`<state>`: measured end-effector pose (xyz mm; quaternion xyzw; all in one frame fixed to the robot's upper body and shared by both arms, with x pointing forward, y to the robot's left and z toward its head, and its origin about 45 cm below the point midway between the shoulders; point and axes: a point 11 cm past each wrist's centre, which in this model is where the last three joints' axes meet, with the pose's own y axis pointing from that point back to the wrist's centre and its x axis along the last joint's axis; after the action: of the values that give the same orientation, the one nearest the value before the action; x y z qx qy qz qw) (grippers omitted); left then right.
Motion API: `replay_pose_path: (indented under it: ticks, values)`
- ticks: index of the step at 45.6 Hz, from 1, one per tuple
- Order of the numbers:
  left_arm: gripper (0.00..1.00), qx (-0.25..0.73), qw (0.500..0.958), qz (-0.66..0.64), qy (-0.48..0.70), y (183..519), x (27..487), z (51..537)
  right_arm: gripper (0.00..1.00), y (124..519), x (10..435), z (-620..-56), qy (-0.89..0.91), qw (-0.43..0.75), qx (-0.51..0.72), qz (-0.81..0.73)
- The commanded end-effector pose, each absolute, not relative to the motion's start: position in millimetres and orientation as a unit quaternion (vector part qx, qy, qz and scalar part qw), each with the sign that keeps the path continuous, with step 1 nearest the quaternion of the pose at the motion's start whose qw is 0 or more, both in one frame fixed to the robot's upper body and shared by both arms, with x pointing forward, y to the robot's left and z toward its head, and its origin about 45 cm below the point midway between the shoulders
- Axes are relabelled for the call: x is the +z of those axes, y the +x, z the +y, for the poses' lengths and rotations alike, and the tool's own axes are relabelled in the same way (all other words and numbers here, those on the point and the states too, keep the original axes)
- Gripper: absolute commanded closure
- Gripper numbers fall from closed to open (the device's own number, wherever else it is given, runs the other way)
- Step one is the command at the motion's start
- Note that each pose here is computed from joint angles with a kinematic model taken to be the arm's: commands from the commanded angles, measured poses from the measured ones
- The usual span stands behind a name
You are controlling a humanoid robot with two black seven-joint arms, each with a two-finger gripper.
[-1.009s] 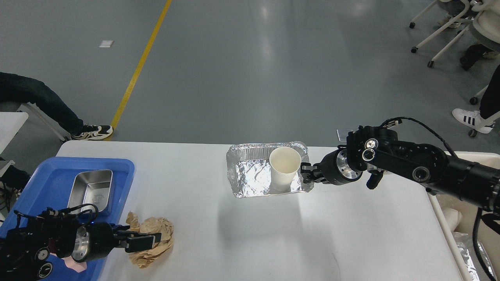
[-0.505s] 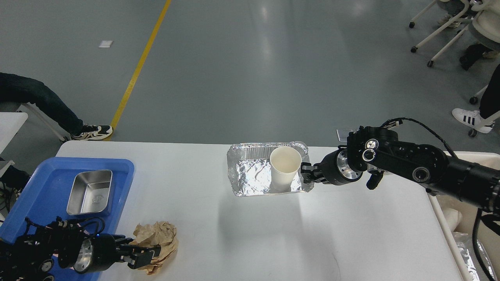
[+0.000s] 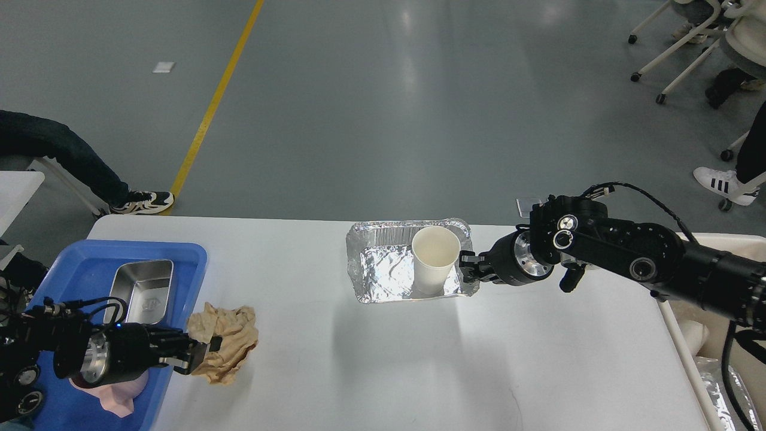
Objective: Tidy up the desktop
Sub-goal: 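Grasp the tan paper and drop it into the foil tray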
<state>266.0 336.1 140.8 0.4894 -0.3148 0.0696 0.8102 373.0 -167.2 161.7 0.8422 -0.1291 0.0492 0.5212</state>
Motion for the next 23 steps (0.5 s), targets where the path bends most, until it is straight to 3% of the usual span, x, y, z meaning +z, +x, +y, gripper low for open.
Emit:
replay_pose_path:
  ticks: [1, 15, 23]
  values:
    - [1.00, 0.102, 0.799, -0.369, 0.464, 298, 194, 326, 1.00, 373, 162, -167, 0.842, 0.521, 0.050, -0.128]
    - [1.00, 0.130, 0.774, -0.455, 0.419, 360, 318, 292, 1.00, 373, 163, -160, 0.845, 0.518, 0.053, -0.125]
    - [1.00, 0.126, 0.780, -0.472, 0.391, 370, 344, 265, 1.00, 374, 164, -159, 0.845, 0.516, 0.055, -0.125]
